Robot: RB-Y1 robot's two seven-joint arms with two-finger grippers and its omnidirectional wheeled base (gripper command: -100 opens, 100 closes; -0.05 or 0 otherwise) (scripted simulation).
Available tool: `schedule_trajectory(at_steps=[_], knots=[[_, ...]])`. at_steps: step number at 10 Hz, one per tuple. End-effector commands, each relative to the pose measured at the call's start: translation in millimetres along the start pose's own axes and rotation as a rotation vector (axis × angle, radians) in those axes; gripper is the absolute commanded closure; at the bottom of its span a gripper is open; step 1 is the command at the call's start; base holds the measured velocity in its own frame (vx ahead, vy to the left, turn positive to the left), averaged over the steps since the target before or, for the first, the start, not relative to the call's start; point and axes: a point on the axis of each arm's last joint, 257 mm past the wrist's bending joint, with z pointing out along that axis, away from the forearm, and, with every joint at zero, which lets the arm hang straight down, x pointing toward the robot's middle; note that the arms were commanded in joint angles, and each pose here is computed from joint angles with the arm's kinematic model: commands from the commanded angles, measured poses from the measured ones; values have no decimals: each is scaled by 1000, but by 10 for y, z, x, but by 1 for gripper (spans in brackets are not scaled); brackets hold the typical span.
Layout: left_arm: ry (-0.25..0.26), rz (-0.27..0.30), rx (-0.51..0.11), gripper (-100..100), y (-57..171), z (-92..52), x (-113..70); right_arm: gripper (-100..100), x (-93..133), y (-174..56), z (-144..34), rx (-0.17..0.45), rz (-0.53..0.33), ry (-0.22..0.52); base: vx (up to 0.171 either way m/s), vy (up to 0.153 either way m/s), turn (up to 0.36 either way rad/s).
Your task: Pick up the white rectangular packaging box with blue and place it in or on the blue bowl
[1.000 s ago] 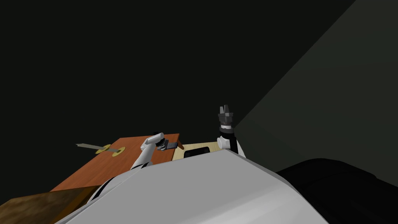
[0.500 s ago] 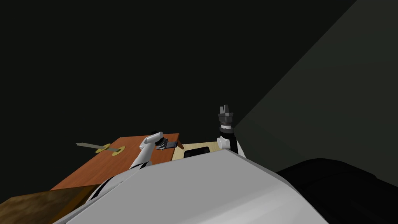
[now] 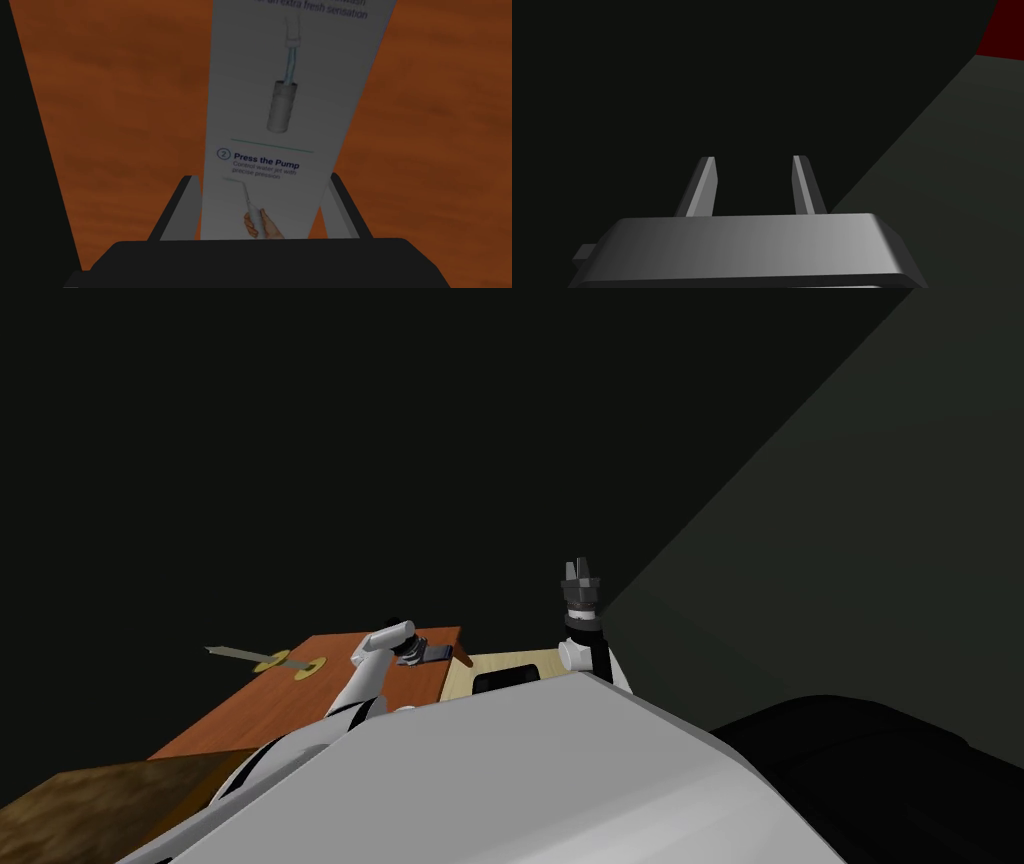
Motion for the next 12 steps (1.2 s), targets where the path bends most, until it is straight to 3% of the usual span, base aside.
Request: schedule_trajectory(at_steps=[1,2,4,5,8,12], knots=[[-16,9,32,100,-167,-144,-53,0,0,0,0,0,0,0,-120,-13,21],[-38,24,69,100,-366,-329,-153,0,0,0,0,0,0,0,-157,-14,32],[-62,47,104,100,-568,-568,-259,0,0,0,0,0,0,0,-167,-7,26],[-62,47,104,100,-568,-568,-259,0,0,0,0,0,0,0,-147,-12,7],[-72,72,113,100,-670,-825,-332,0,0,0,0,0,0,0,-113,-45,12],[-61,77,94,100,-624,-949,-342,0,0,0,0,0,0,0,-82,-39,12]])
